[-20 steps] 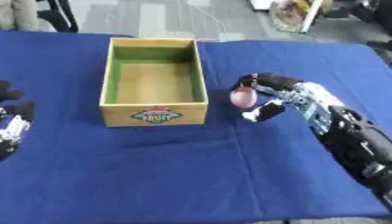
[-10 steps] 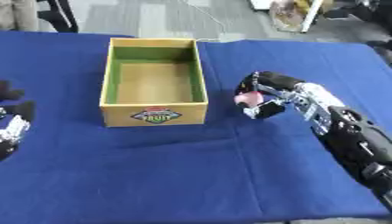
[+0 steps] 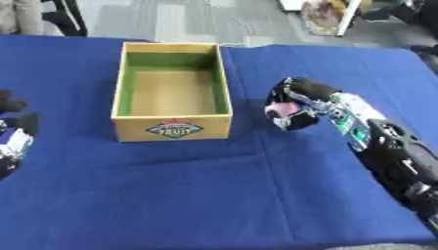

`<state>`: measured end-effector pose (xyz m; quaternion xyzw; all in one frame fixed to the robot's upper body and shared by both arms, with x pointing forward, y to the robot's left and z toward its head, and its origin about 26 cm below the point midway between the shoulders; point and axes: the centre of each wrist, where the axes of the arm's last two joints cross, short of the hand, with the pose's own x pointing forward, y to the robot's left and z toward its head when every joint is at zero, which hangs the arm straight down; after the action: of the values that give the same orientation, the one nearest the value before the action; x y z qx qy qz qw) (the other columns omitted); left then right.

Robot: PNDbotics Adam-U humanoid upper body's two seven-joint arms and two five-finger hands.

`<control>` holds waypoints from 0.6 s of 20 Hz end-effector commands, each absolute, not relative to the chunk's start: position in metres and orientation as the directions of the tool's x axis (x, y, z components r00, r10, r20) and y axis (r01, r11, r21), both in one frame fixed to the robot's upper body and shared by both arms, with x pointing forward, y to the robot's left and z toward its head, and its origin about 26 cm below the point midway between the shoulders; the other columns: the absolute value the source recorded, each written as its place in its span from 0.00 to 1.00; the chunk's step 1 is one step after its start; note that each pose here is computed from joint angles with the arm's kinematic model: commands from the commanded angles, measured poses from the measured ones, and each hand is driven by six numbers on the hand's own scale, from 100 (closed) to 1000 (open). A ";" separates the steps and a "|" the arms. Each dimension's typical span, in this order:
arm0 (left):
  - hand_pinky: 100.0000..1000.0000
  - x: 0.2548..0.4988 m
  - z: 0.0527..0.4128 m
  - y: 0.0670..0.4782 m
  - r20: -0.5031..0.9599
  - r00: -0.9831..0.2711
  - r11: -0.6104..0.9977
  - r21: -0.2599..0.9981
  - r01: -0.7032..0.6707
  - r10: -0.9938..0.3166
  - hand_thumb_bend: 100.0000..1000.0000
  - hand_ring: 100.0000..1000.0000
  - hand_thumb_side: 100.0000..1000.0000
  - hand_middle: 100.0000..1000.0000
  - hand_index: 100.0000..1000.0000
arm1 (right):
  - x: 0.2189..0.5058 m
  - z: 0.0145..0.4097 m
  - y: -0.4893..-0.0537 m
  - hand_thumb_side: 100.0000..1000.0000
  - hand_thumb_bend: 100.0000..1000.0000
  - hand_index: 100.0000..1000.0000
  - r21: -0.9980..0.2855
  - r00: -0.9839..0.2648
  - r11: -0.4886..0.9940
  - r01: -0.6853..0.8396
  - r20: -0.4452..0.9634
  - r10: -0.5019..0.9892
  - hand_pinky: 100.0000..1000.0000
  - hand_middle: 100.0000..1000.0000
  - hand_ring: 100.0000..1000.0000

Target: Pick up objects on the table and place them in the box.

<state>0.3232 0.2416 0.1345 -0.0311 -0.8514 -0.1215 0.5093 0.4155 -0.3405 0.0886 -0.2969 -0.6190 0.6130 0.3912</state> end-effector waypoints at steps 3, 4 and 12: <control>0.59 0.323 0.144 0.243 0.857 -0.509 0.966 0.192 0.174 -0.079 0.33 0.70 0.03 0.49 0.67 | 0.417 0.099 -0.347 0.19 0.00 0.62 -0.994 -0.509 0.080 -0.072 0.106 0.854 0.06 0.39 0.34; 0.59 0.323 0.144 0.243 0.857 -0.509 0.966 0.192 0.174 -0.079 0.33 0.70 0.03 0.49 0.67 | 0.417 0.099 -0.347 0.18 0.00 0.61 -0.994 -0.510 0.085 -0.067 0.107 0.854 0.04 0.38 0.33; 0.59 0.322 0.144 0.243 0.858 -0.508 0.966 0.192 0.173 -0.079 0.33 0.70 0.03 0.49 0.67 | 0.417 0.103 -0.345 0.15 0.00 0.55 -0.994 -0.523 0.100 -0.043 0.107 0.845 0.00 0.34 0.30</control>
<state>0.3232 0.2416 0.1345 -0.0310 -0.8514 -0.1214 0.5093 0.4154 -0.3408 0.0888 -0.3013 -0.6335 0.5987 0.3866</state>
